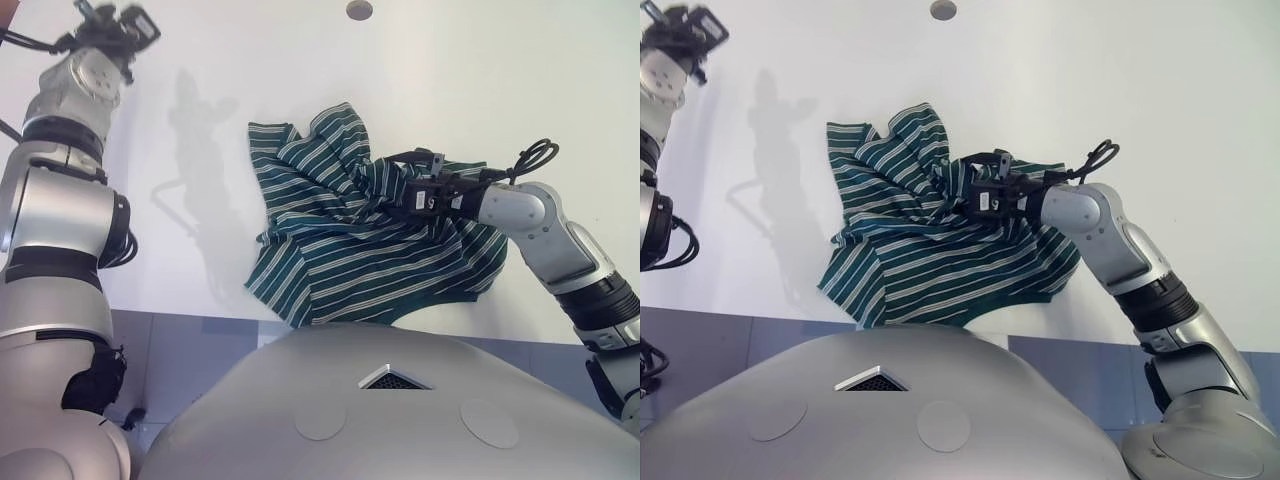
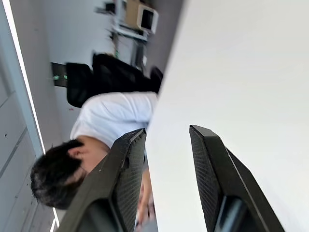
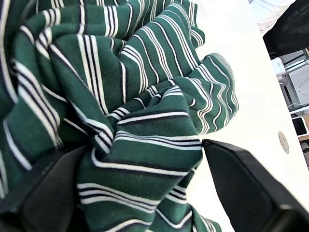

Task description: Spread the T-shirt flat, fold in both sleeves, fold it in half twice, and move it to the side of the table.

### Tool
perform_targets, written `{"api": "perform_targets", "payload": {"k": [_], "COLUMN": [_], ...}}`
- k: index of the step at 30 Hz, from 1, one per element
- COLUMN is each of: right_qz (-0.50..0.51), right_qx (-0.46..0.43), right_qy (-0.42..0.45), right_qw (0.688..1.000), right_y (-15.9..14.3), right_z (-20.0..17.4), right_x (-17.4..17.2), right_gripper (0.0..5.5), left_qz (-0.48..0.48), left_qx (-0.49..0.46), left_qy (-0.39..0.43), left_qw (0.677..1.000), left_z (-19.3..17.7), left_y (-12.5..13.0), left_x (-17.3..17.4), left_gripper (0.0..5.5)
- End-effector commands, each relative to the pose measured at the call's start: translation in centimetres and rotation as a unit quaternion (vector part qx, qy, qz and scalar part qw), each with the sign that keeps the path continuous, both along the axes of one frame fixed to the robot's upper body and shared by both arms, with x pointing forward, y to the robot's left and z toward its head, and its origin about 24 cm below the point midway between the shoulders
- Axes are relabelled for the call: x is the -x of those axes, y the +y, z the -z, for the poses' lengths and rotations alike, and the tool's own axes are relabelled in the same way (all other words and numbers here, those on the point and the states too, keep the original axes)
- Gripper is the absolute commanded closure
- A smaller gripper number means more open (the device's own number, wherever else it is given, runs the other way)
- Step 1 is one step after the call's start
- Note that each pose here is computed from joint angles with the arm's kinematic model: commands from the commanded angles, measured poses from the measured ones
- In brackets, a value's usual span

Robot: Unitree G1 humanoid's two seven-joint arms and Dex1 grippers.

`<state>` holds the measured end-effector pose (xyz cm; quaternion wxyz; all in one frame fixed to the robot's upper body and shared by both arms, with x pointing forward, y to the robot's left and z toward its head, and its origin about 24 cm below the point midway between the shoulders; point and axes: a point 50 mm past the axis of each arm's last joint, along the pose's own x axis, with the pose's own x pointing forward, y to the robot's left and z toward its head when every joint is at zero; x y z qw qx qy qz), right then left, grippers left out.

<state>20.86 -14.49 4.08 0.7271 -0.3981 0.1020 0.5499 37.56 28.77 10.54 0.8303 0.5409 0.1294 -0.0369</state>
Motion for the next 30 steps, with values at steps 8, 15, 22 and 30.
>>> {"api": "perform_targets", "payload": {"k": [8,15,22,30], "right_qz": [0.125,0.080,0.091,0.294], "right_qx": [-0.298,-0.204,0.096,0.115], "right_qy": [-0.022,-0.032,-0.129,-0.248], "right_qw": [0.946,0.975,0.983,0.916], "right_y": [-3.3,2.2,4.6,-2.1], "right_z": [-9.6,-7.1,1.0,-1.1], "right_x": [-3.8,-7.8,-11.4,-15.6], "right_gripper": [1.32,1.32,1.32,1.32], "left_qz": [0.297,0.392,0.387,0.373], "left_qx": [0.479,0.448,0.459,0.450], "left_qy": [-0.074,0.112,0.111,0.115], "left_qw": [0.823,0.795,0.792,0.803], "left_z": [-6.1,-1.1,-1.2,-0.1], "left_y": [-3.7,-6.5,-7.1,-7.7], "left_x": [1.8,8.1,8.0,7.8], "left_gripper": [3.84,3.84,3.84,3.84]}}
